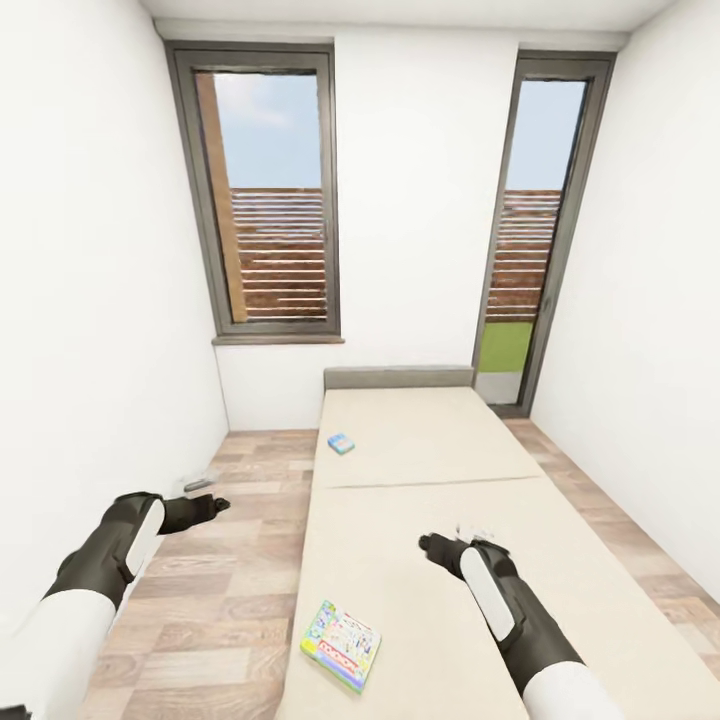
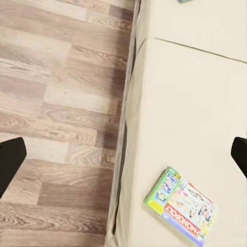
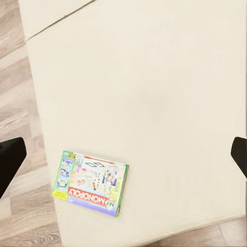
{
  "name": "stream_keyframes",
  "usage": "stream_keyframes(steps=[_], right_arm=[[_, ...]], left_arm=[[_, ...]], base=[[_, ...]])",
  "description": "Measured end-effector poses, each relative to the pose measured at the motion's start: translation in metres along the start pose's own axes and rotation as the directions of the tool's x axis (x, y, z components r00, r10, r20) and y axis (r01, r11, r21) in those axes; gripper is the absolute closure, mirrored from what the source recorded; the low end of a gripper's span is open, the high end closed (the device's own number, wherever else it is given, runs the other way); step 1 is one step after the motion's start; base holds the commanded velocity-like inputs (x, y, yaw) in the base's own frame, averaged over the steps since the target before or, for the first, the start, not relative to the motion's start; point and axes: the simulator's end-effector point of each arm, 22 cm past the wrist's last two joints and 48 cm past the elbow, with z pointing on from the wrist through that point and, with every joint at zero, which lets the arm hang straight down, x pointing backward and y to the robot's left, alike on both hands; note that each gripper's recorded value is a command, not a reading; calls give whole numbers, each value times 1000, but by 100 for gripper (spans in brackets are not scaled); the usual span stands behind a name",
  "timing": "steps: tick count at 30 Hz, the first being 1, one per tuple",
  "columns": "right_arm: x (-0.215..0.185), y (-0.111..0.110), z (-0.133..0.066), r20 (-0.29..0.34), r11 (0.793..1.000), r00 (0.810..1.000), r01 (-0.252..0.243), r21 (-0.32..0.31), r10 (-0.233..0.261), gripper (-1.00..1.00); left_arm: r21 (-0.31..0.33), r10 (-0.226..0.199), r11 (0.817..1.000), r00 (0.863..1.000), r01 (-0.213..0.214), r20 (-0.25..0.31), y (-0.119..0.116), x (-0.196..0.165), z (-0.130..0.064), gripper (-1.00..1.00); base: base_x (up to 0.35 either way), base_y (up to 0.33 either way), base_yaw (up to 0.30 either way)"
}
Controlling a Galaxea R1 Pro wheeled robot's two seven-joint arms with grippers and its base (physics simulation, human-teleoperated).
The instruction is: Put all the toys in the child's room - the three board games (two on the bed and one on the table), the two jigsaw puzzles on the table, and the tennis ball on the table - inside the toy box on the table in the child's room.
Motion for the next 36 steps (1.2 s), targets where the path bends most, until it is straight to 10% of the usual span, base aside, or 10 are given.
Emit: stream_keyframes(steps=[11, 36], right_arm=[[25, 21, 4, -78, 977, 989, 137, 166, -125, -100], [26, 30, 1, -83, 970, 983, 174, 169, -162, -100]], left_arm=[[-136, -2, 991, 1000, 4, 19, 26, 18, 17, -100], [-110, 46, 993, 999, -45, 4, -2, 23, 22, -100]], base=[[62, 0, 0], [-53, 25, 0]])
